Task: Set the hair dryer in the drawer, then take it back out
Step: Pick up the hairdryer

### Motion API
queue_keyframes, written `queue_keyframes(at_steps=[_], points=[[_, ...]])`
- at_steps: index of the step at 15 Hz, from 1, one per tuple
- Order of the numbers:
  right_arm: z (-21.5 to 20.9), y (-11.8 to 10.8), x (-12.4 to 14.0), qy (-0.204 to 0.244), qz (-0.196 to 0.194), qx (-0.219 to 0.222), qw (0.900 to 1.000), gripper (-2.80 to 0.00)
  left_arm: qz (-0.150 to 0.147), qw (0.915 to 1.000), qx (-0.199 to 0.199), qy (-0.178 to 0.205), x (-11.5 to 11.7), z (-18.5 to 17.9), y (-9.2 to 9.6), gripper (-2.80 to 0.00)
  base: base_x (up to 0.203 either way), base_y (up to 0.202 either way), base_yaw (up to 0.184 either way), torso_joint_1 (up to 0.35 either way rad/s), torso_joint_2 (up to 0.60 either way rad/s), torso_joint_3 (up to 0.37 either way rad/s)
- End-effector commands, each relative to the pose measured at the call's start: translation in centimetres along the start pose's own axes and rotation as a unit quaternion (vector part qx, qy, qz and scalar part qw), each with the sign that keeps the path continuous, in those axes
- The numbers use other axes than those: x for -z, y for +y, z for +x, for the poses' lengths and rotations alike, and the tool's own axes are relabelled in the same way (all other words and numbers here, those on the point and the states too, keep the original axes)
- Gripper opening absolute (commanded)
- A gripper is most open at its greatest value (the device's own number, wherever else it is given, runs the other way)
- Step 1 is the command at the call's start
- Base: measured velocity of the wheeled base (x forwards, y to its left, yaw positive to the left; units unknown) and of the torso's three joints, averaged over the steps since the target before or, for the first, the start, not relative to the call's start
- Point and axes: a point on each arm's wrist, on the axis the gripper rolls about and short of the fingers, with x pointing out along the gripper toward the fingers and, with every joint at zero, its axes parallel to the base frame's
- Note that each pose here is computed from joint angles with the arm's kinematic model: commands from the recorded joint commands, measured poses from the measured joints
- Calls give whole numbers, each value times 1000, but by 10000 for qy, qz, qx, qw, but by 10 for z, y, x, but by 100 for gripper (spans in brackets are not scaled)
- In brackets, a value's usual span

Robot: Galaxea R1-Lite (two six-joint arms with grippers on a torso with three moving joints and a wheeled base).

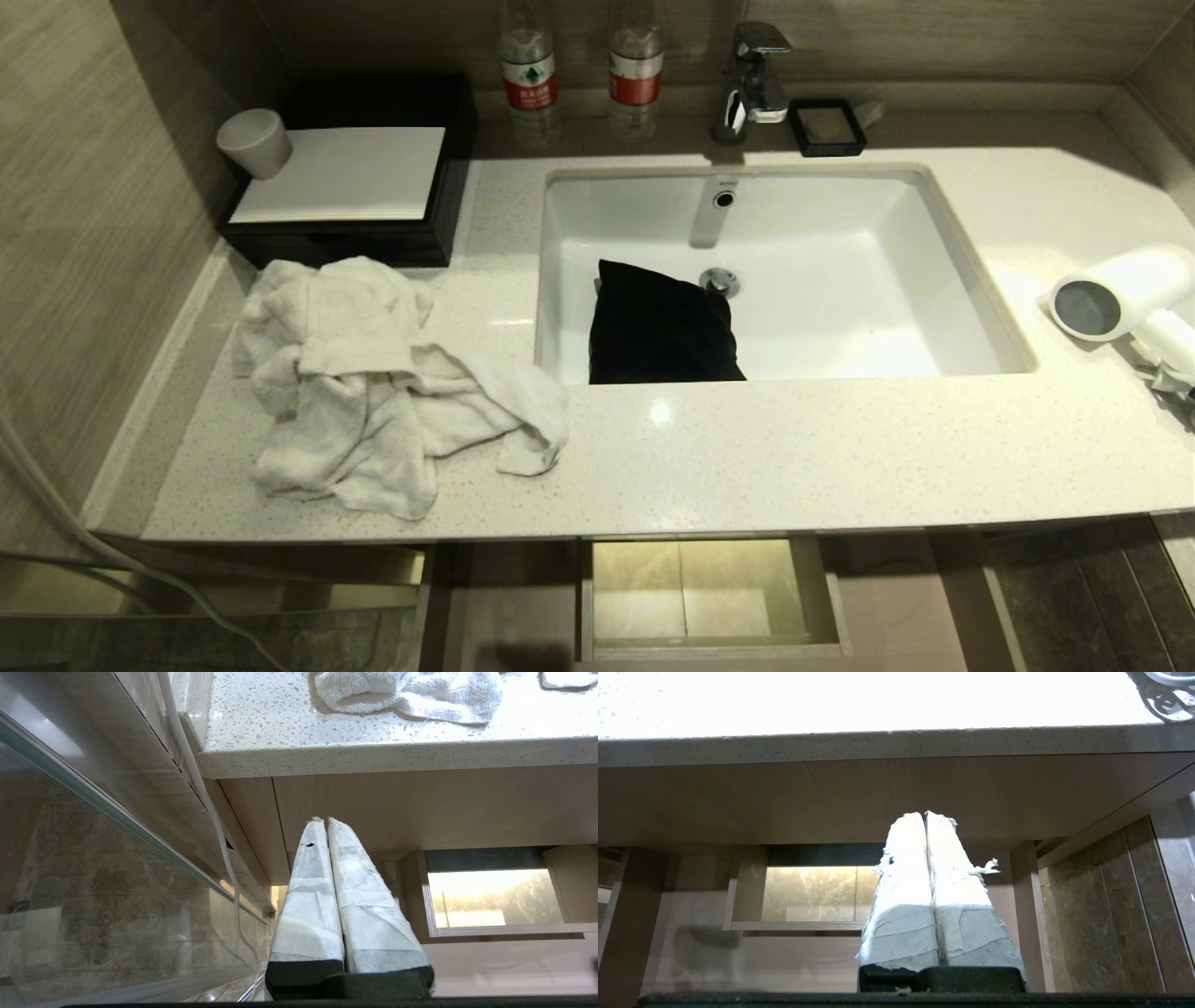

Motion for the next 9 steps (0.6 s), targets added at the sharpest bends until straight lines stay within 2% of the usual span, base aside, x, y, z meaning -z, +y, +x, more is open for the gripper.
queue_keyframes(at_steps=[1, 3, 4, 7, 9], points=[[0, 0, 0, 24, -2, -5, 10000, -280, 2, 10000, 0, 1, 0, 0, 0, -280, 0, 0, 0, 0, 0, 0], [0, 0, -2, -64, -6, 14, 10000, -280, 2, 10000, 0, 7, 0, 0, 0, -280, 0, 0, 0, 0, 0, 0], [-3, 0, -11, -206, -31, 39, 9998, -280, 2, 10000, 0, 7, 0, 0, 0, -280, 0, 0, 0, 0, 0, 0], [-31, -1, -74, -763, -36, 204, 9969, -280, 2, 10000, 0, 7, 0, 0, 0, -280, 0, 0, 0, 0, 0, 0], [-46, -1, -122, -602, -39, 238, 9979, -280, 2, 10000, 0, 7, 0, 0, 0, -280, 0, 0, 0, 0, 0, 0]])
